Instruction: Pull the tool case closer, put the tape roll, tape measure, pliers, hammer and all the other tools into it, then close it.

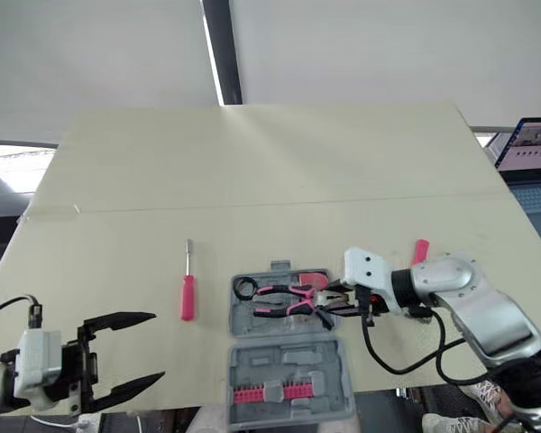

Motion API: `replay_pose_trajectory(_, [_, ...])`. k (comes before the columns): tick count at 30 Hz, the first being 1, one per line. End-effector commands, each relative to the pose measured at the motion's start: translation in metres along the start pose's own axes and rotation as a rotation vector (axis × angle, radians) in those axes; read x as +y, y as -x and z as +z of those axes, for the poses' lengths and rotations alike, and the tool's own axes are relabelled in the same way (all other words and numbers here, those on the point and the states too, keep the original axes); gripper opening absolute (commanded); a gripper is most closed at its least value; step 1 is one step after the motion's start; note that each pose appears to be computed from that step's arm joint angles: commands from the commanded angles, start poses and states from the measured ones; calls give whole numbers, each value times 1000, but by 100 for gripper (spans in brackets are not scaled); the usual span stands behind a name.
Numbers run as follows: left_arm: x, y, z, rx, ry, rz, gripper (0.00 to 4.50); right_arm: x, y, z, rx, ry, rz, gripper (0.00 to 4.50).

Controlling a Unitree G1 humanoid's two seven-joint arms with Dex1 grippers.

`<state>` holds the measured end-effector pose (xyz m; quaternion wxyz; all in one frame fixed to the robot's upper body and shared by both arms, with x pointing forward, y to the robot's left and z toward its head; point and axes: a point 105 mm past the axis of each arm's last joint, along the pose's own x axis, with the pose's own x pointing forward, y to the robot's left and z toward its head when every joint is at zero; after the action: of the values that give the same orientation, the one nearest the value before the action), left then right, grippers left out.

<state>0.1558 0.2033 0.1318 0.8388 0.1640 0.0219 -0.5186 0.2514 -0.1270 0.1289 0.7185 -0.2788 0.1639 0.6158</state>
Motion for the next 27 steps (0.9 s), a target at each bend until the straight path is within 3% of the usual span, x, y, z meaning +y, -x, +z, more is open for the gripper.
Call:
replay_pose_trajectory(1, [-2, 6, -3, 8, 11, 37, 444, 7, -16, 11, -2, 62, 32, 98])
replay_pose_trajectory(27, [-13, 5, -7, 47, 38, 59, 444, 1, -49, 5, 34, 72, 62, 98])
